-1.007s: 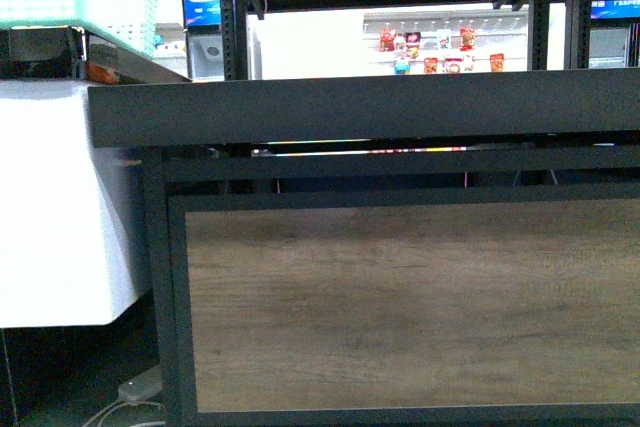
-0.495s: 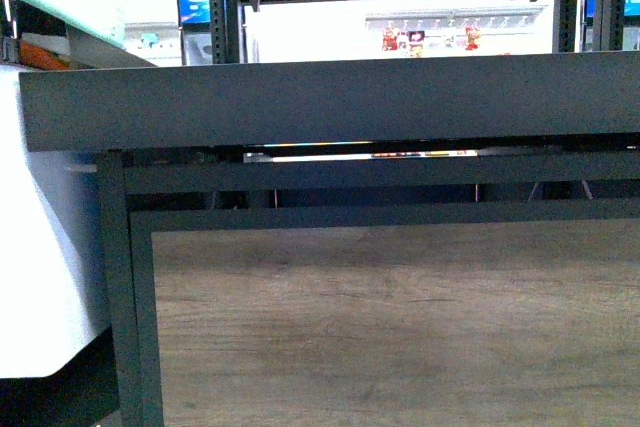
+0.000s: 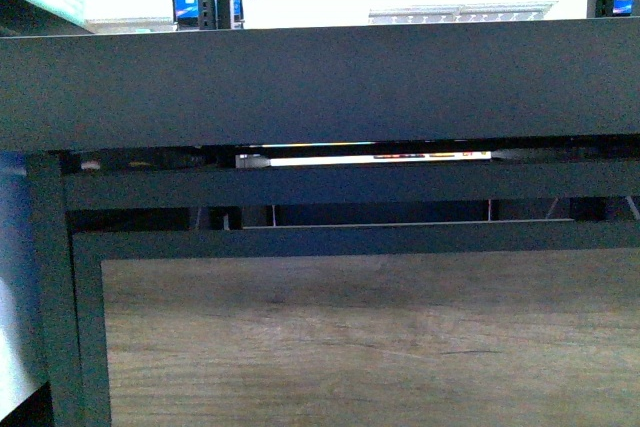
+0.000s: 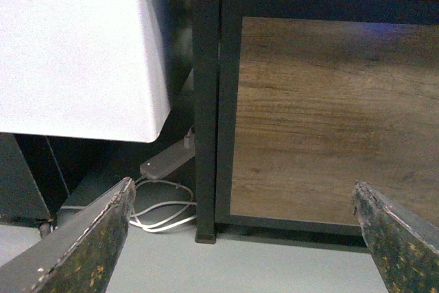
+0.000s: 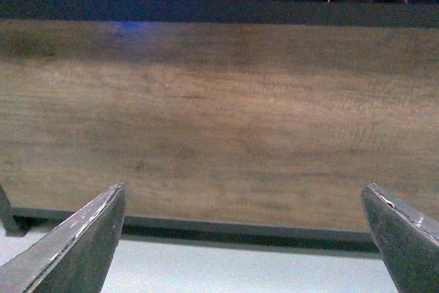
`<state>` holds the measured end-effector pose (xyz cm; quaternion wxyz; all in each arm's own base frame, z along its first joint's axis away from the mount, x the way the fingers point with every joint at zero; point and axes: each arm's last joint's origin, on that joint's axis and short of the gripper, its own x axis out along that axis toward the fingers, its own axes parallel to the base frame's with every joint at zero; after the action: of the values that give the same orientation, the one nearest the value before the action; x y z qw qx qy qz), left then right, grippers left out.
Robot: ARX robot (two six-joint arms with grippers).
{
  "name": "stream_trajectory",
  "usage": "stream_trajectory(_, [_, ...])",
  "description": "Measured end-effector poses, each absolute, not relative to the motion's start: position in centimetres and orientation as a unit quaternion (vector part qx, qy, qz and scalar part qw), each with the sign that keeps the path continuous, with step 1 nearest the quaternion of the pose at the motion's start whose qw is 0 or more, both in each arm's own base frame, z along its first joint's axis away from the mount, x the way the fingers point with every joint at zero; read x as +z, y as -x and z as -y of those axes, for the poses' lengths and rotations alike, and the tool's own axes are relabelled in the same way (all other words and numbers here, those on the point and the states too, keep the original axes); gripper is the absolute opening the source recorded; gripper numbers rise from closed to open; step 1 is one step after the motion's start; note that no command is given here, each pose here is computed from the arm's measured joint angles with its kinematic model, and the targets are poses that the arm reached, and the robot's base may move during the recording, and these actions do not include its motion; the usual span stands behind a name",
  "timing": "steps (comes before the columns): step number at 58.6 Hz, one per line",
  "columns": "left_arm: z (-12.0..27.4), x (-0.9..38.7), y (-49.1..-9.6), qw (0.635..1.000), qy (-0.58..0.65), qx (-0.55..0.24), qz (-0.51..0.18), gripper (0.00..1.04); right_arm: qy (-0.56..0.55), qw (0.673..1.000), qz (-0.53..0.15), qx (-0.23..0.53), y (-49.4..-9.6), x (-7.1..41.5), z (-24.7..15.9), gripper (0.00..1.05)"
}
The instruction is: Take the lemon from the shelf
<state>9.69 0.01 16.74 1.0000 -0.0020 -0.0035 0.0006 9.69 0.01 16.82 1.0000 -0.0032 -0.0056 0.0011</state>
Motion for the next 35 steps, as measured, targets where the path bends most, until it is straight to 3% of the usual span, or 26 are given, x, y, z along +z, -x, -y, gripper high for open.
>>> stream_trajectory(35, [-0.02,16.74,-9.69,1.0,0.002,0.001,0.004,0.97,0.003,1.0,0.005,0.0,-9.7,16.82,-0.01,1.02])
